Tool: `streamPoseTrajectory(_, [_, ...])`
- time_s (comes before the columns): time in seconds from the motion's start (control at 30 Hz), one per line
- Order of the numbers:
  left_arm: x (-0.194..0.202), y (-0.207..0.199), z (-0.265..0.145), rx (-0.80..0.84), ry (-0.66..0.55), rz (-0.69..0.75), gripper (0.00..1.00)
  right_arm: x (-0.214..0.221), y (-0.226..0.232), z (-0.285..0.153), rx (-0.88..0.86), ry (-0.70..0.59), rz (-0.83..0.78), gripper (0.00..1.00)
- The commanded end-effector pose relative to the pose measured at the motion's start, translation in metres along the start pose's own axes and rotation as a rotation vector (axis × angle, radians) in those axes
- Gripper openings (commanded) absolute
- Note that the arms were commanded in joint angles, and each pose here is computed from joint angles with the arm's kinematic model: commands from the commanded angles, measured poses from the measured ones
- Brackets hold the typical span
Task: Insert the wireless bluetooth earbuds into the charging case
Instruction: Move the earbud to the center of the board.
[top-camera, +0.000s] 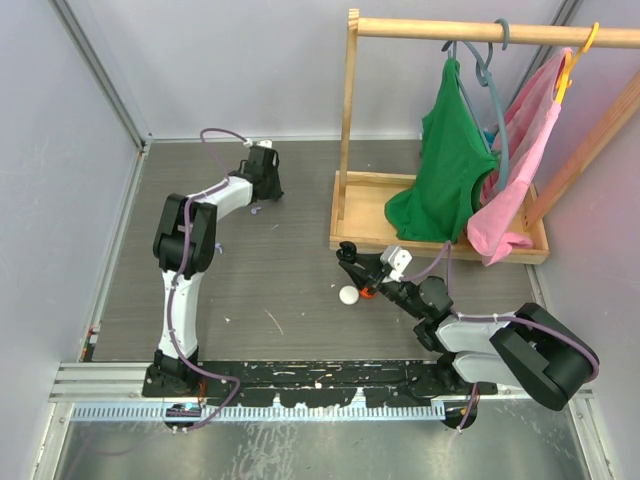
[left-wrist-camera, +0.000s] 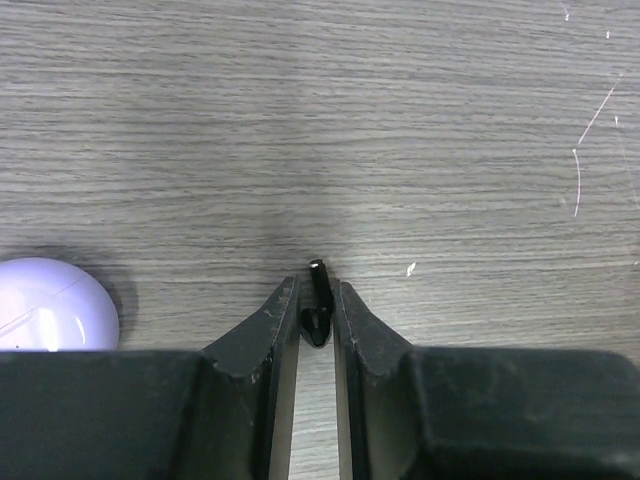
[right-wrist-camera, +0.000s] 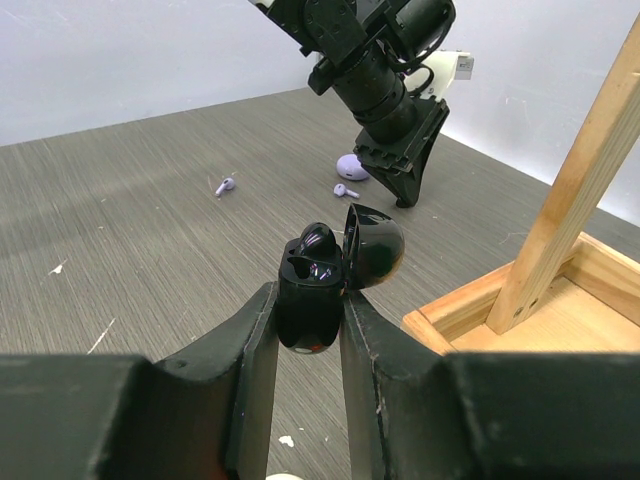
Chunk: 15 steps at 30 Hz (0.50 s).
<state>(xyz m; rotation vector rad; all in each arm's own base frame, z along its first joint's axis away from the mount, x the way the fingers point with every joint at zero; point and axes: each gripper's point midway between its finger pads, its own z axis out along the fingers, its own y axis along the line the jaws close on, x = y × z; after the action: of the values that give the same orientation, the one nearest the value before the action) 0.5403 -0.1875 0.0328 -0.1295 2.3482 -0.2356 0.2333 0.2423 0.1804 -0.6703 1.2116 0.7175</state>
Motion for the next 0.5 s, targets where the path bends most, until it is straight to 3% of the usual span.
streamPoseTrajectory(0.0, [0.005,-0.009,-0.01,0.063,0.045,0.045,0.17,-0.016,-0.001,0.004,-0.005,-0.054,-0.032,0.01])
streamPoseTrajectory(0.2, [0.016,-0.017,-0.044,0.129,0.087,0.088,0.14,-0.019,0.0,0.004,-0.009,-0.06,-0.029,0.01])
streamPoseTrajectory(0.47, [0.069,-0.023,-0.101,0.144,0.209,0.19,0.13,-0.018,0.001,0.005,-0.012,-0.057,-0.028,0.01])
